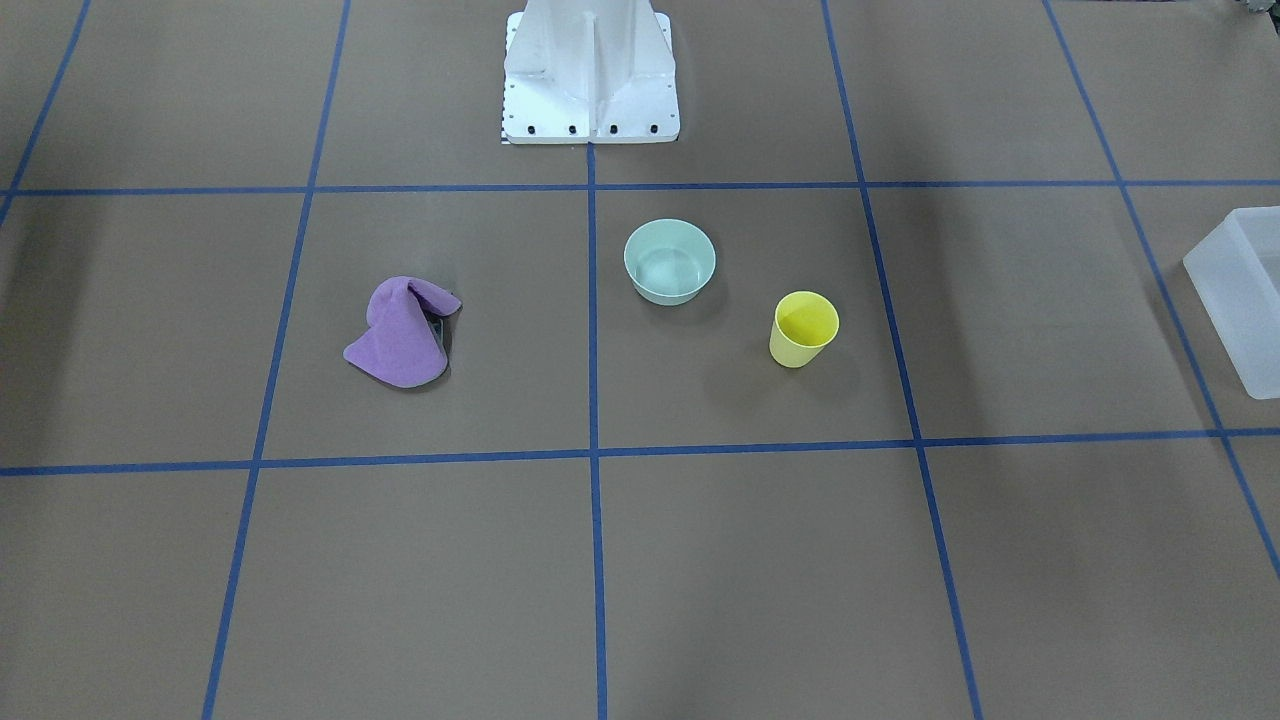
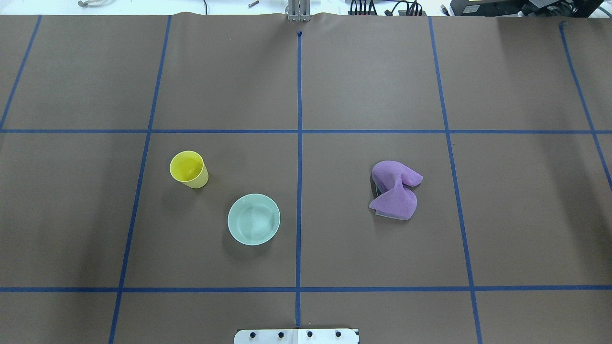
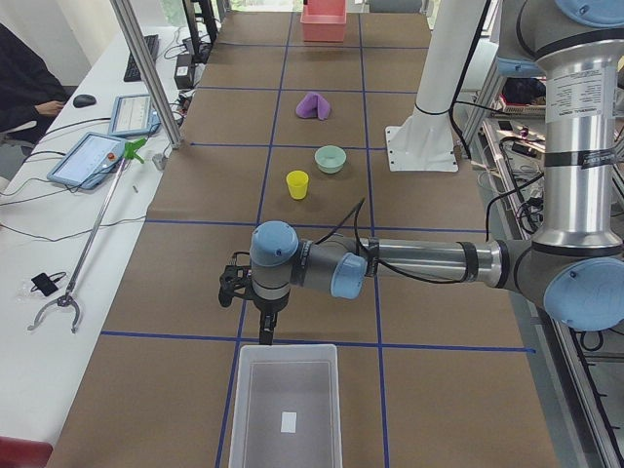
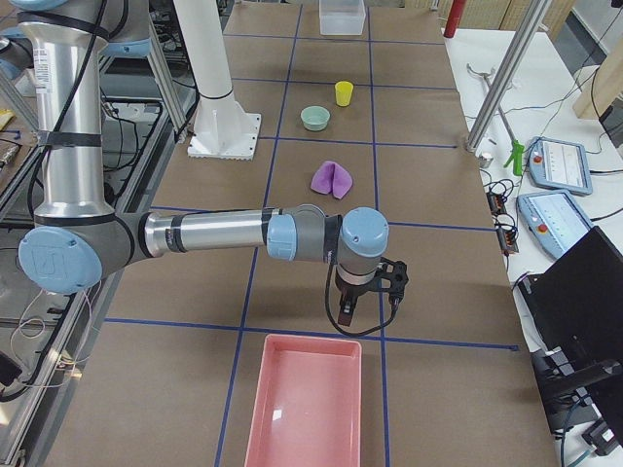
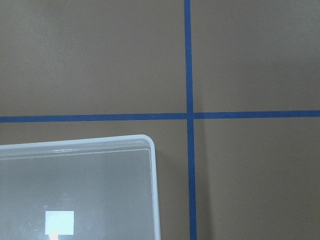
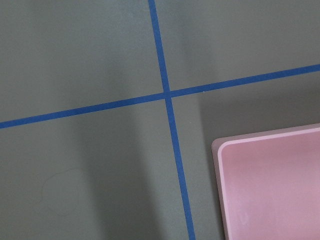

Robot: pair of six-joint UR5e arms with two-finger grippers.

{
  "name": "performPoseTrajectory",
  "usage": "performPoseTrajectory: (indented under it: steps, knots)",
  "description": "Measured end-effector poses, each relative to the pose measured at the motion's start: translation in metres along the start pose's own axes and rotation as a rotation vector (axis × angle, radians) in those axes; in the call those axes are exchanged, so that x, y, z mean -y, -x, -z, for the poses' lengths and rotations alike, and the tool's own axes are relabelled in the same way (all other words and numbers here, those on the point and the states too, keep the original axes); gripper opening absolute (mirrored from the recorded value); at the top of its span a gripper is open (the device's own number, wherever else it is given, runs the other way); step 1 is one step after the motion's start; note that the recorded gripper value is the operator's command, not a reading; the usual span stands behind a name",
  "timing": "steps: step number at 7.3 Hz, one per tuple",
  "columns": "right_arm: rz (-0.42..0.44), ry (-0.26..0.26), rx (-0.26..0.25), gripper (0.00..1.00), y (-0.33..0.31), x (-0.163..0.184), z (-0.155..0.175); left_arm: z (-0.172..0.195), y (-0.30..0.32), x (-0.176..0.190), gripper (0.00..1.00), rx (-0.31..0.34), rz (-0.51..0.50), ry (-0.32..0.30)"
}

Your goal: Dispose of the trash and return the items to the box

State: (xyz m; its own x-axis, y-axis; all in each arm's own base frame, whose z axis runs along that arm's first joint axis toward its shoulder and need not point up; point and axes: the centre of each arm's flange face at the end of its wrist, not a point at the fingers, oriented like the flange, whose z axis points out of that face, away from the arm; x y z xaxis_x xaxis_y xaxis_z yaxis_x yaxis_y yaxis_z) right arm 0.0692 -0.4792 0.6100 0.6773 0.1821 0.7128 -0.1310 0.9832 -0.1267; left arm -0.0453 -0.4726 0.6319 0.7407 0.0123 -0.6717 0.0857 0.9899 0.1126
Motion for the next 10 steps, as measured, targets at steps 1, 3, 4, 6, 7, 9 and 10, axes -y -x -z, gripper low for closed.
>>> performPoseTrajectory:
  steps: [1,3,4,6,7,9,10]
  knots:
    - [0.002,-0.002,0.0,1.0,0.0009,-0.0001,0.0009,-0.0002,0.0005,0.0001,0.98,0.0,0.001,0.0]
    - [0.005,-0.004,0.002,1.0,0.0026,-0.0003,0.0024,-0.001,0.0015,-0.0007,0.98,0.001,0.002,0.002]
    - [0.005,-0.004,0.002,1.0,0.0027,-0.0004,0.0025,-0.0013,0.0018,-0.0013,0.98,0.001,0.002,0.003]
    - [0.004,-0.004,0.002,1.0,0.0025,-0.0008,0.0023,-0.0018,0.0034,-0.0033,0.98,0.002,0.004,0.004]
    - [0.004,-0.003,0.003,1.0,0.0024,-0.0009,0.0022,-0.002,0.0039,-0.004,0.98,0.003,0.005,0.004]
    - [0.004,-0.003,0.006,1.0,0.0028,-0.001,0.0021,-0.003,0.005,-0.0047,0.98,0.002,0.007,0.006]
    - [0.005,-0.004,0.006,1.0,0.0031,-0.0009,0.0023,-0.0038,0.0057,-0.005,0.98,0.002,0.008,0.008]
